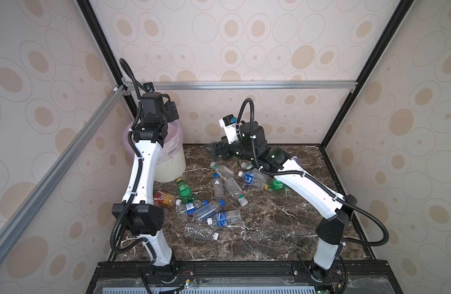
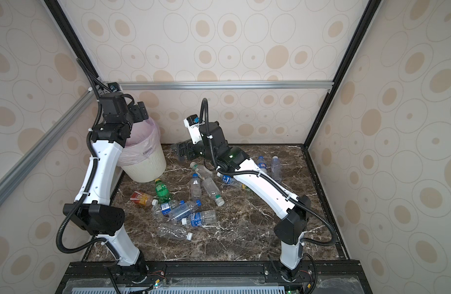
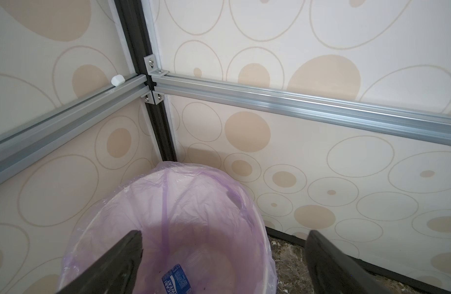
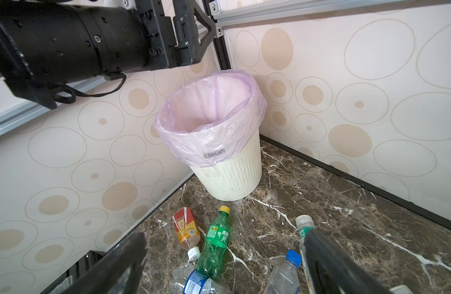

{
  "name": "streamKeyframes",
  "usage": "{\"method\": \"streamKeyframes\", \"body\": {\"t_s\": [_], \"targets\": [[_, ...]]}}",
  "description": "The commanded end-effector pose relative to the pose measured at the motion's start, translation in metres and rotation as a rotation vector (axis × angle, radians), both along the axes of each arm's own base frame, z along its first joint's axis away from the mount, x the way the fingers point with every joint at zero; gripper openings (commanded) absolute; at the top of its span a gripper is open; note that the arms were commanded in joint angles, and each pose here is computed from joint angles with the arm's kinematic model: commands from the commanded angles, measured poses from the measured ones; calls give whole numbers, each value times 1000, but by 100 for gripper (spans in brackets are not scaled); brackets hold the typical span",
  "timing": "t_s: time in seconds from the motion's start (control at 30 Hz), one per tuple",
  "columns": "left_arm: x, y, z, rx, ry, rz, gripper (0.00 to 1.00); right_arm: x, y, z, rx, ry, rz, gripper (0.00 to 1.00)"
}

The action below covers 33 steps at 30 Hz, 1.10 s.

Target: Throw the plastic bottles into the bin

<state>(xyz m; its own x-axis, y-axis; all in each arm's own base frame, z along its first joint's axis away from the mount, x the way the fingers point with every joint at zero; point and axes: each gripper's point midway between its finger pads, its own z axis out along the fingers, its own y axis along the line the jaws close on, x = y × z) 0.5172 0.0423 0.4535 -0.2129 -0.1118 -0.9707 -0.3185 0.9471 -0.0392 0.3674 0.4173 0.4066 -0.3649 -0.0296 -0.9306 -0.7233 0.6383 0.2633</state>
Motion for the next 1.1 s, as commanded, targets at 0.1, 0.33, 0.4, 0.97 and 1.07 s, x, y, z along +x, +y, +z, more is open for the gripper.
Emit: {"method": "streamKeyframes", "body": {"t_s": [0.1,0.33,0.4,0.97,1.07], "targets": [[14,-10,-51,-15,178,-54,99,-3,-14,2,-16,31,-49,100],[28,-23,-87,-21,274,-108,94,1,-21,-16,-30,84,-69,100],[32,-23,-98,-15,303,-110,84,1,-22,-20,-30,94,-72,100],[39,-41,-153,-47,454,-172,40,3,-28,-43,-40,141,-105,100],[39,-44,-156,-48,462,-184,34,3,-29,-42,-36,142,-109,100]]}}
